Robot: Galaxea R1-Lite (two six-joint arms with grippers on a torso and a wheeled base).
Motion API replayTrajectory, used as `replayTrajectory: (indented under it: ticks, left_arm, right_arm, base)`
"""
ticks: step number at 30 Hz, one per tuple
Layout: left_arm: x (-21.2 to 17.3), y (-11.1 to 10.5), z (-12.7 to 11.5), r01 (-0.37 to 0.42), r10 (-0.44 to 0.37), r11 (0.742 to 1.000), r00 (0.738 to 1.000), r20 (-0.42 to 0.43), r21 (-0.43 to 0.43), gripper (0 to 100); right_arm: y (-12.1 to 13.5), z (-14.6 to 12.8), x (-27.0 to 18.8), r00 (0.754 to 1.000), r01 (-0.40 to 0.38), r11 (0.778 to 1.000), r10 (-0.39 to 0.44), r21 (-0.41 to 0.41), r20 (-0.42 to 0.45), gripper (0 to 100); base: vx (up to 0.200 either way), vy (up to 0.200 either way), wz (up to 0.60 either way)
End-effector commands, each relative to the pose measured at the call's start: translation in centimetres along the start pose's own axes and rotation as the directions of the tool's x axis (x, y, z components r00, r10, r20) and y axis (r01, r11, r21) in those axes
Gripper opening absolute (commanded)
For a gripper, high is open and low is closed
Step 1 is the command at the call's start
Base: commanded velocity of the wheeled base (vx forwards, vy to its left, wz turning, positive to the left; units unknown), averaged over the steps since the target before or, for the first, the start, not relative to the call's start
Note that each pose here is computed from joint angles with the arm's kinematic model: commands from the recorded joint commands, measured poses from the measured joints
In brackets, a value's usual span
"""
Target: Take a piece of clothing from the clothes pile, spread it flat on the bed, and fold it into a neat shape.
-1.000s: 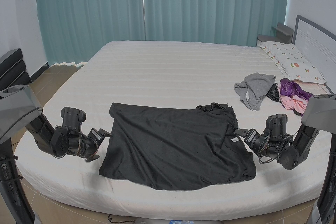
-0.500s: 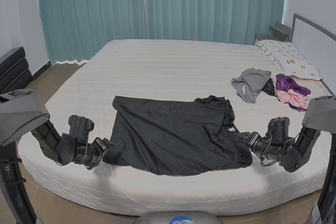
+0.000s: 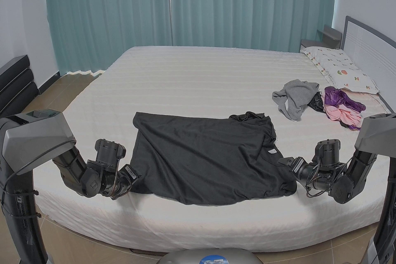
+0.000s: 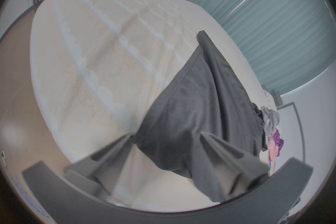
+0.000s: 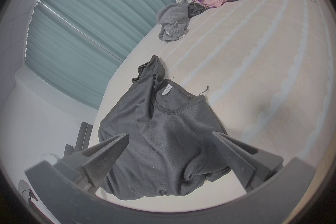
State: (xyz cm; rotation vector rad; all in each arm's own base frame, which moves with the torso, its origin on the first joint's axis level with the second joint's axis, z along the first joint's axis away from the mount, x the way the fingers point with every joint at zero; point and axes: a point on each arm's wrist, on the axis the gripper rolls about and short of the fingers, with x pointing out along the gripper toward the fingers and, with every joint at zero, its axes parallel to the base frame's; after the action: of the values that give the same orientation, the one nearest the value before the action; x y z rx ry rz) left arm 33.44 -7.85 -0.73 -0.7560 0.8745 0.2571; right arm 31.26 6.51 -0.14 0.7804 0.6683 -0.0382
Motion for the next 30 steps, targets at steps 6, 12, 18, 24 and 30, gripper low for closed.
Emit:
replayTrajectory:
  ticks: [6, 12, 18, 24, 30]
  left_arm:
    - [-0.3, 1.0, 0.0, -0.069, 0.069, 0.998, 0.996, 0.059, 0.003, 0]
    - [-2.8, 0.8, 1.5, -0.037, 0.037, 0.999, 0.994, 0.107, 0.000, 0]
    - [-4.3, 1.7, 2.5, -0.059, 0.050, 0.996, 0.990, 0.134, 0.064, 0]
    - [-4.9, 1.9, 3.3, -0.062, 0.053, 0.996, 0.987, 0.152, 0.061, 0]
    - [-4.9, 2.0, 3.2, -0.065, 0.055, 0.996, 0.987, 0.148, 0.065, 0]
  right_arm:
    - [-1.0, -0.1, 0.7, 0.999, 0.038, 0.999, -0.038, -0.002, -0.014, 100]
    - [-1.8, -0.2, 1.0, 0.997, 0.069, 0.997, -0.069, -0.024, -0.024, 100]
    - [-2.2, -0.6, 1.0, 0.991, 0.115, 0.993, -0.117, -0.035, -0.069, 100]
    - [-2.8, -1.1, 1.4, 0.986, 0.134, 0.989, -0.140, -0.065, -0.092, 100]
    - [-2.6, -0.4, 1.8, 0.990, 0.123, 0.991, -0.126, -0.055, -0.068, 0]
  base:
    - [0.000, 0.000, 0.00]
    - [0.000, 0.000, 0.00]
    - [0.000, 0.000, 0.00]
    - [0.000, 0.000, 0.00]
    - [0.000, 0.000, 0.00]
